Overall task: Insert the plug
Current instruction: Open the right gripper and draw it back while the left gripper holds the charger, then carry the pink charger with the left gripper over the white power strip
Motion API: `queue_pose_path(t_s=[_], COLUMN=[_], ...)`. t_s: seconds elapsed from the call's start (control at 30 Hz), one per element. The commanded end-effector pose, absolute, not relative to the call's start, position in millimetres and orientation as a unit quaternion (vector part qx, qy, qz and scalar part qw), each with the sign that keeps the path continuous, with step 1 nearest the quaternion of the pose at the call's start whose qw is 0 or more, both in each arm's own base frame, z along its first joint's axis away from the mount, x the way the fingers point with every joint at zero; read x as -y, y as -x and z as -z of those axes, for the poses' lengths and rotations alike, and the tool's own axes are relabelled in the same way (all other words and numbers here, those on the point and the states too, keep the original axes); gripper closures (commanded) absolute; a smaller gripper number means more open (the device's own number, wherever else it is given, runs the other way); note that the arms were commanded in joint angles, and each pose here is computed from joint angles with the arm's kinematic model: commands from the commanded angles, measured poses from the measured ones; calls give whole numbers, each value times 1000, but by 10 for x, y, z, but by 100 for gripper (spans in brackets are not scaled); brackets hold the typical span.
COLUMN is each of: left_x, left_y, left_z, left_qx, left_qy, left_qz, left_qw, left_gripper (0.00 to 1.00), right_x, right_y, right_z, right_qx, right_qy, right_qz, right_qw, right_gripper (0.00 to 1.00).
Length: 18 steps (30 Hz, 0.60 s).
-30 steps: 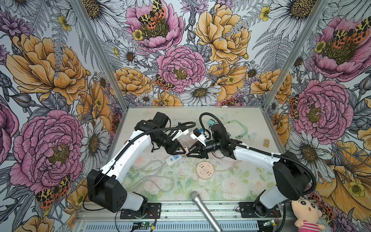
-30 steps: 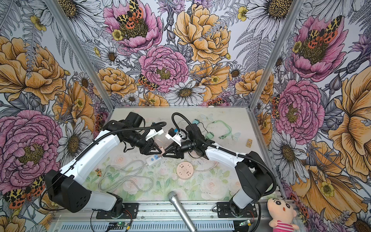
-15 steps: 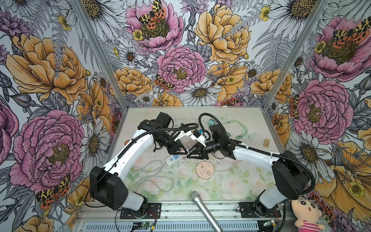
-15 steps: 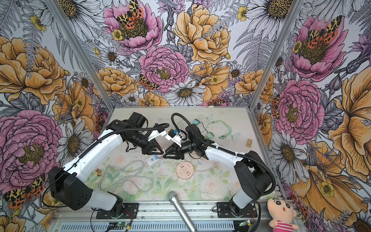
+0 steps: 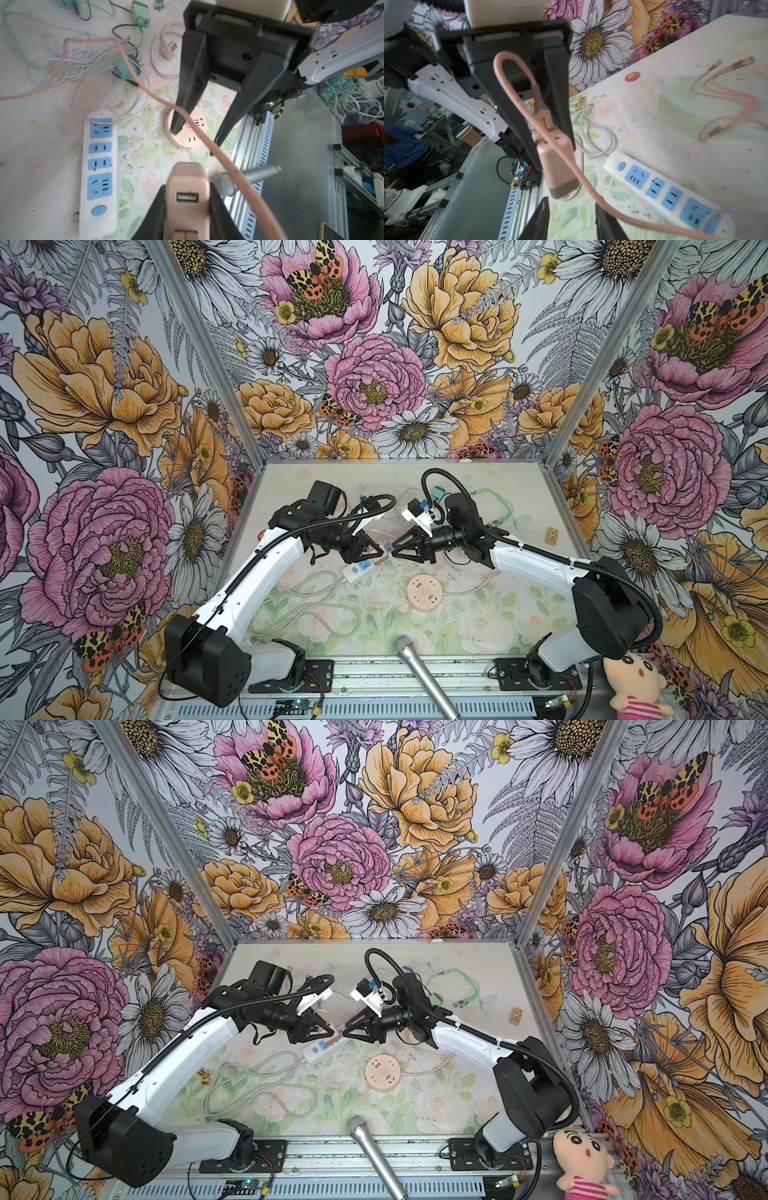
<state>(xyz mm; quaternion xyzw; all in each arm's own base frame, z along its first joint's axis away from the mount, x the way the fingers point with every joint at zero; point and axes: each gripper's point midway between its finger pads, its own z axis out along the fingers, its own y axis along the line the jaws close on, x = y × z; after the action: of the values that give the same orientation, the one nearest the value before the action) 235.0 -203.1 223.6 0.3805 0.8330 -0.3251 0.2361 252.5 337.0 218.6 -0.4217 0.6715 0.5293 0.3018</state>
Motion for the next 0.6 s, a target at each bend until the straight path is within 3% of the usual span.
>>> queue_pose_path(t_s=[0.0, 0.1, 0.2, 0.43, 0.57], left_x=[1809, 1605, 1655, 1516, 1566], left_y=[-2708, -2880, -2922, -3162, -3235], left_z=[-2247, -2122, -2034, -1550, -1396], left_qx=[-866, -891, -887, -922, -925], left_qy=[-319, -275, -268, -232, -229], left_qz=[246, 190, 203, 159, 183], left_qw=[296, 306, 318, 267, 241], left_gripper=[100, 100, 100, 100, 100], right_x=[-3159, -2974, -2778, -2511, -2476], right_y=[-2618, -2698, -2813, -2916, -2882], right_z=[-2260, -2212, -2177, -2054, -1908], right_qx=[-695, -726, -756, -802, -815], right_qy=[396, 364, 320, 244, 231], right_qz=[-498, -457, -410, -363, -361], right_qw=[335, 363, 398, 406, 390], right_gripper=[56, 50, 48, 50, 51])
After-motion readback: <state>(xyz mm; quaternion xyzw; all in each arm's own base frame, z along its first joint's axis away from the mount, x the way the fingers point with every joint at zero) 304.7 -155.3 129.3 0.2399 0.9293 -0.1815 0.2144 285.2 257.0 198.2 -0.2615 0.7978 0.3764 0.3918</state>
